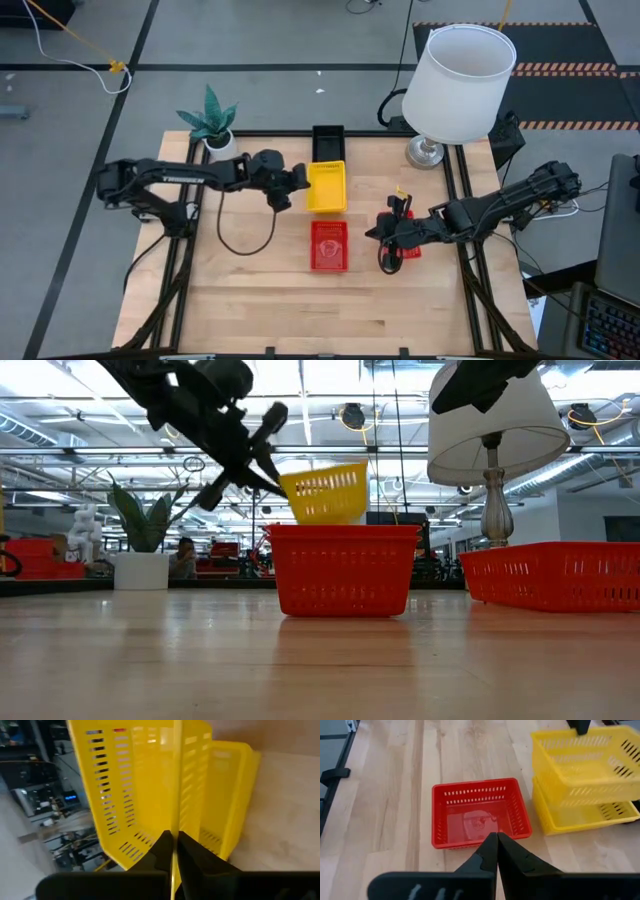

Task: Stack baskets by color
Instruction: Stack the bottom yellow bin on top of the top yellow bin, then stack the right red bin on top of the left red bin

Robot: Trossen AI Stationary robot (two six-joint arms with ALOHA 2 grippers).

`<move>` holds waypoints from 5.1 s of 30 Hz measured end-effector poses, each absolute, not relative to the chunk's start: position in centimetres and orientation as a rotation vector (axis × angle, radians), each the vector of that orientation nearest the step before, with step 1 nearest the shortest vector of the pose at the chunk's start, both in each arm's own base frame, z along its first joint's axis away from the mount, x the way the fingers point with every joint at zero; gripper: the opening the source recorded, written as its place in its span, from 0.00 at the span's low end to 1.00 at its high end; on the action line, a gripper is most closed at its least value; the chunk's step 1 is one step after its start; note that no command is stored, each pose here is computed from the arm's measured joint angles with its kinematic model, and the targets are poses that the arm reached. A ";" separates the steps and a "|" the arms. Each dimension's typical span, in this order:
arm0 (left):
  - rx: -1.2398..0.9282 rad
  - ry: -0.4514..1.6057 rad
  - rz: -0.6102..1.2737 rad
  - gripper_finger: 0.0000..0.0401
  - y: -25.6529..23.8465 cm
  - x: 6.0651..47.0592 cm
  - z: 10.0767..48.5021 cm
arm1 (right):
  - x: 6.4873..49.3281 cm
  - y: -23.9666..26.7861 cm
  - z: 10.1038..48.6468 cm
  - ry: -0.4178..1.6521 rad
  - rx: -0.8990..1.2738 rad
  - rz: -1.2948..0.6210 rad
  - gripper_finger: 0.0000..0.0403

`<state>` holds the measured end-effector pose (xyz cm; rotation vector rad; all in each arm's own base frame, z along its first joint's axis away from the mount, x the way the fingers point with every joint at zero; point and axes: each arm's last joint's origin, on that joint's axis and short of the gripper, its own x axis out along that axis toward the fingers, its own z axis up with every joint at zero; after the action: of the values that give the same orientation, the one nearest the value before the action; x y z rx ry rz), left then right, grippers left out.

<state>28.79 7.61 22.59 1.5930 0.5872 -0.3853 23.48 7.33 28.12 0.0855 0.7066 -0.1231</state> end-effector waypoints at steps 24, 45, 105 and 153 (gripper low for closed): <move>1.541 0.652 -0.370 0.03 9.3 29.3 20.9 | 23.5 7.3 28.1 0.705 0.103 -0.130 0.00; 1.524 0.704 -0.438 0.05 10.2 29.8 18.6 | 23.5 7.3 28.1 0.705 0.103 -0.131 0.00; 0.434 0.894 0.045 0.19 10.5 27.8 18.2 | 23.9 7.1 28.4 0.663 0.031 -0.107 0.00; 0.289 0.772 0.161 0.01 7.2 28.1 21.3 | 23.4 7.6 28.1 0.701 0.102 -0.125 0.00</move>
<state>28.08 7.19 21.30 0.2893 0.7720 0.1613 23.44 7.57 28.12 0.1021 0.7011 -0.1246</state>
